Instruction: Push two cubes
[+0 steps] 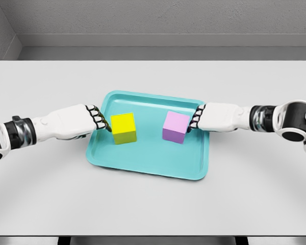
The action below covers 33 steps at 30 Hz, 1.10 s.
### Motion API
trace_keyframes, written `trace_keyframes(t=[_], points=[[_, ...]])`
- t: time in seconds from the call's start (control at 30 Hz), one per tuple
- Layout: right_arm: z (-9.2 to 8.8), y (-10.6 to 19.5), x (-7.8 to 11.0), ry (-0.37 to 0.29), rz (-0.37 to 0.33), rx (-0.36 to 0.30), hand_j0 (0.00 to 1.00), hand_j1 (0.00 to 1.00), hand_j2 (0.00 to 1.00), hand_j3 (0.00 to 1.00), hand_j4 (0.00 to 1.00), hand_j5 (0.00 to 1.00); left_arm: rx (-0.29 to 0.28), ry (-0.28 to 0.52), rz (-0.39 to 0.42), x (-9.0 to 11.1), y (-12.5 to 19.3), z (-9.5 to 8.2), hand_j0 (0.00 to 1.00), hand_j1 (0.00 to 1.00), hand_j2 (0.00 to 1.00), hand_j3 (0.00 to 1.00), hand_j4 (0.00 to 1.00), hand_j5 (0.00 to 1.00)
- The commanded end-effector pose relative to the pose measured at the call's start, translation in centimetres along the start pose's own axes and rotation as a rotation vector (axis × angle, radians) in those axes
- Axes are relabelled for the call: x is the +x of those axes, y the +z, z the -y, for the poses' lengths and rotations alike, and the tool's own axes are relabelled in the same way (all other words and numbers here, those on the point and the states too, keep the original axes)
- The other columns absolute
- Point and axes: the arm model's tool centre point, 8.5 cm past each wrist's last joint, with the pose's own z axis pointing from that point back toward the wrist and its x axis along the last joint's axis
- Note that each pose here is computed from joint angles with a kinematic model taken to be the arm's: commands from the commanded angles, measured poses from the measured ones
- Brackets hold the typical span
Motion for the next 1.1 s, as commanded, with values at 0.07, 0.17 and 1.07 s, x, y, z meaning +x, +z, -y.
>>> trace_keyframes(t=[0.07, 0.17, 1.07], points=[[-0.1, -0.5, 0.2, -0.008, 0.009, 0.003, 0.79, 0.79, 0.79, 0.79, 0.79, 0.79, -0.004, 0.009, -0.01, -0.4, 0.1, 0.1, 0.77, 0.77, 0.77, 0.77, 0.77, 0.77], [0.7, -0.2, -0.2, 0.009, 0.001, -0.005, 0.79, 0.79, 0.79, 0.79, 0.79, 0.79, -0.002, 0.006, -0.008, -0.4, 0.1, 0.0, 0.77, 0.77, 0.77, 0.77, 0.77, 0.77], [3.7, -2.5, 0.3, 0.104, 0.052, 0.07, 0.78, 0.78, 0.78, 0.78, 0.78, 0.78, 0.025, 0.016, 0.014, 0.4, -1.3, -0.7, 0.77, 0.77, 0.77, 0.77, 0.77, 0.77]])
